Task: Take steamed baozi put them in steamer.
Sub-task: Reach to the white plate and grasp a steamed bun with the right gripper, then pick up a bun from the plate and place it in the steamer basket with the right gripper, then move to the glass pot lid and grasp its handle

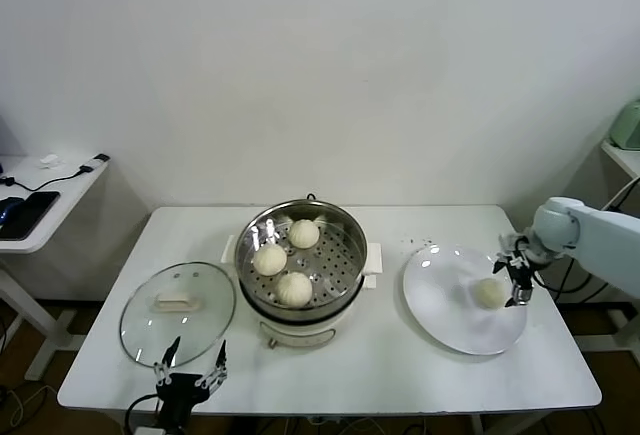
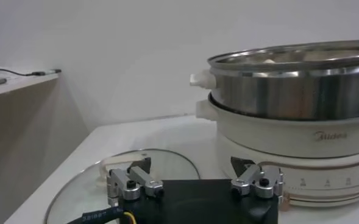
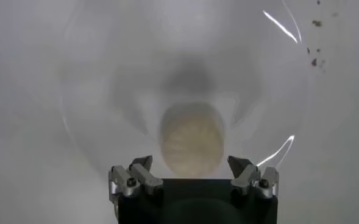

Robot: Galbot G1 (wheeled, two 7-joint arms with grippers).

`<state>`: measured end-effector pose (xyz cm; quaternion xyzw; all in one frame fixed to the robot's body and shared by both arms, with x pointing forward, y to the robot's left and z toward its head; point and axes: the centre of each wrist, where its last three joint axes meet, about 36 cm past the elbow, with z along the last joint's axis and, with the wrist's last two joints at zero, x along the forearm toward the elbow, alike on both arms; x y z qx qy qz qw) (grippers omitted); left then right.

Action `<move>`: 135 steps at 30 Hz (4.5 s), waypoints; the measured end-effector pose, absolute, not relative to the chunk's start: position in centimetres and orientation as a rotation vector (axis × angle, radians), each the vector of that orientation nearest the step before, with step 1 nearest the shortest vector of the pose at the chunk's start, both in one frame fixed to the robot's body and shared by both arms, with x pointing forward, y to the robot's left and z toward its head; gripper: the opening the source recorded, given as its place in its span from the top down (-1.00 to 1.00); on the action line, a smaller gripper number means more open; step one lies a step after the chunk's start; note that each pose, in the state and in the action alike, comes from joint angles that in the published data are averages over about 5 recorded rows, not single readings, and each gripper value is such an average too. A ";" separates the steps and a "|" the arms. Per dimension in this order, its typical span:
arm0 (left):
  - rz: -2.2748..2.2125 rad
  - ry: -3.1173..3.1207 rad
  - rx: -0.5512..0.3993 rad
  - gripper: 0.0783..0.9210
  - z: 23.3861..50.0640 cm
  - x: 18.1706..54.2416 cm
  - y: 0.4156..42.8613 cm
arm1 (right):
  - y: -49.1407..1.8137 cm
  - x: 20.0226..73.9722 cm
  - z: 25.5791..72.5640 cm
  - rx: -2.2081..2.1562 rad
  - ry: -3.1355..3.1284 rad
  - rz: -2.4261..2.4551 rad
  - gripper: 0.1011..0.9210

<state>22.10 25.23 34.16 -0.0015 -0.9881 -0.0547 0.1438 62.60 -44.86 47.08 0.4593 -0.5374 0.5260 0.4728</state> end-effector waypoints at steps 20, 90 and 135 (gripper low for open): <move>-0.163 -2.859 -0.014 -0.77 34.8 21.8 25.0 | -44.2 62.7 46.2 1.111 -1.348 1.255 -0.36; -0.123 -2.900 -0.041 -0.77 36.4 23.0 24.9 | -10.7 64.5 60.5 1.481 -1.480 1.241 -0.76; -0.243 -2.975 0.035 -0.77 36.4 26.2 28.9 | -38.5 48.7 42.6 0.471 -3.066 0.251 -0.76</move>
